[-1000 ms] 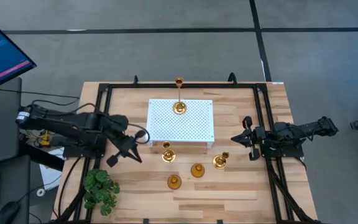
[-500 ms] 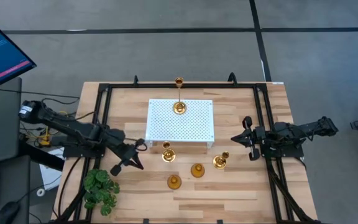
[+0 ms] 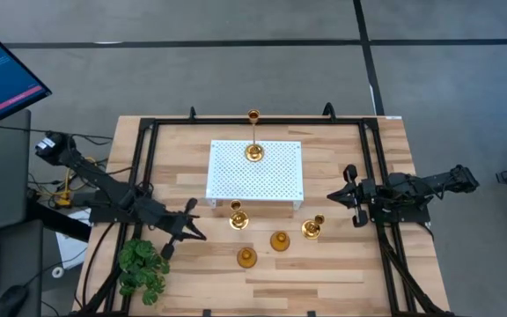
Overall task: Pick & Place candle stick holders
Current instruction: Put the left orange candle holder on the shelf
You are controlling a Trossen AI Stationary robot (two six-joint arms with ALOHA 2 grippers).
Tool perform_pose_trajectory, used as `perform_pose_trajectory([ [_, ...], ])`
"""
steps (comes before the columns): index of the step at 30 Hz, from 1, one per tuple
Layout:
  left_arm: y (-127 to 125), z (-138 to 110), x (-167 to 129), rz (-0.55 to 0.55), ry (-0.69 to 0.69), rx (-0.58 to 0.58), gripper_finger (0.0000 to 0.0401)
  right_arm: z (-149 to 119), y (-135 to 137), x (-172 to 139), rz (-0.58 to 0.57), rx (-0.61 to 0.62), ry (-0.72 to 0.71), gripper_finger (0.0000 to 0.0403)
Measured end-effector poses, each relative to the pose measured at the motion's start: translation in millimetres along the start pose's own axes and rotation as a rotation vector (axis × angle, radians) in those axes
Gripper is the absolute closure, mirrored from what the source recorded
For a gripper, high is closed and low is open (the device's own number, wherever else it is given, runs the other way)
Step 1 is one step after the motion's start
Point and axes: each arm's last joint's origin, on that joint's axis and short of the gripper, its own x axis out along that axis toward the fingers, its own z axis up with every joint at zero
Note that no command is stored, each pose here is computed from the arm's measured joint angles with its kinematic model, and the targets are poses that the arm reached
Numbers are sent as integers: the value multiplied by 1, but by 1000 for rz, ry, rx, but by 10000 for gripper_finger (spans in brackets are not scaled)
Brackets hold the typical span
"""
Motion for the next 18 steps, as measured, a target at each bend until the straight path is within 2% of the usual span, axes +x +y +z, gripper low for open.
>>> perform_pose_trajectory([
  [5,1,7,0,15,-74,-22,394,0,0,0,0,-25,0,403],
  [18,-2,3,13,17,-62,17,394,0,0,0,0,-26,0,403],
])
